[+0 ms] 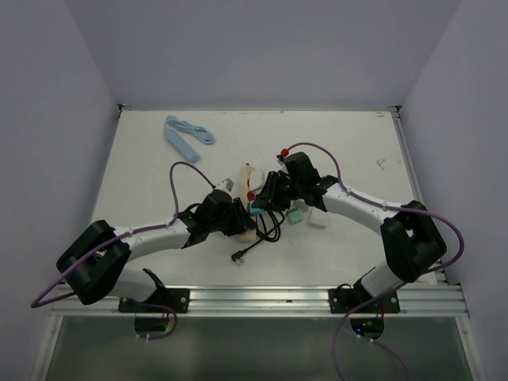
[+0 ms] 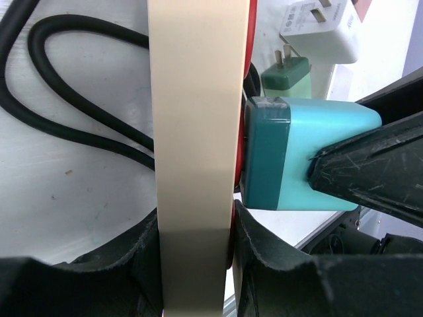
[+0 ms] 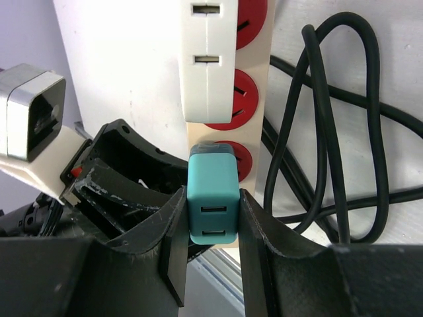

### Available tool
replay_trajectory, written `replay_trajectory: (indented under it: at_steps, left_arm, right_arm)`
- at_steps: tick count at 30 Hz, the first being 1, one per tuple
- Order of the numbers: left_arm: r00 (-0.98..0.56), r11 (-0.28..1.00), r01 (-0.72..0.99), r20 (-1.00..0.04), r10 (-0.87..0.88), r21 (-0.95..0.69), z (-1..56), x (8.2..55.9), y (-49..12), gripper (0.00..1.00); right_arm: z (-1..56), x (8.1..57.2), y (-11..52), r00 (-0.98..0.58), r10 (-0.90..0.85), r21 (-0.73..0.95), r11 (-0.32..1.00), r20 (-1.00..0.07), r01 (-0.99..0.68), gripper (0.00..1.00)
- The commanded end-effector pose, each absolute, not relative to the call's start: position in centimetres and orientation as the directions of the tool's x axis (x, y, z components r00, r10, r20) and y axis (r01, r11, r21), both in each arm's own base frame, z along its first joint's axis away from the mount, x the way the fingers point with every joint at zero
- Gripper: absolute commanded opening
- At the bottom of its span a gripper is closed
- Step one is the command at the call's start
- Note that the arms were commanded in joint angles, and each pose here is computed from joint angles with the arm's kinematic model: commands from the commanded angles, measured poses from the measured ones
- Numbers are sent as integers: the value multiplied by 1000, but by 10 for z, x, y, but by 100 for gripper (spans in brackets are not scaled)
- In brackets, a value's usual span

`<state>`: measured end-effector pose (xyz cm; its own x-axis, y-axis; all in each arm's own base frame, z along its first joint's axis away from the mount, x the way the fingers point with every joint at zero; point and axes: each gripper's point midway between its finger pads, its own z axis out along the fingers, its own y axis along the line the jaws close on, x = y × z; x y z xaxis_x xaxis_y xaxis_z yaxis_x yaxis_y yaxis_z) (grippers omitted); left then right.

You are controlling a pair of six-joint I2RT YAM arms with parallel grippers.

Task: Pull the plug off the socket

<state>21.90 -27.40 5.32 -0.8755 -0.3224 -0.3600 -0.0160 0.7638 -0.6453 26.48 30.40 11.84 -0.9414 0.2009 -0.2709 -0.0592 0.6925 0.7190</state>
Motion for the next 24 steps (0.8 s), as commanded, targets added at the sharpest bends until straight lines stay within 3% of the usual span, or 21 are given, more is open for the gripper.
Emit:
replay_trajectory:
  at_steps: [1,6,9,16,24]
  left_arm:
    - [-890,943,-278,-319,-324,-184,-31,178,-160,0]
    - [-890,943,-280,-319,-325,-181,-32,174,-159,0]
    - [-885,940,-285,-325,-333,-186,-32,174,-157,0]
    - [-875,940,-295,-347,-339,-173,-27,179,-155,0]
    - [-870,929,-308,-333,-363,-206,-27,175,-156,0]
  right_arm:
    - [157,308,297,-880,287,710,700,-379,-78,0]
    - [162,313,297,-873,254,689,715,-416,-120,0]
    - [172,304,300,-853,252,728,658,-456,-194,0]
    - [163,273,281,-869,247,729,663,-429,-172,0]
    - [179,268,274,-807,332,801,539,-488,-262,0]
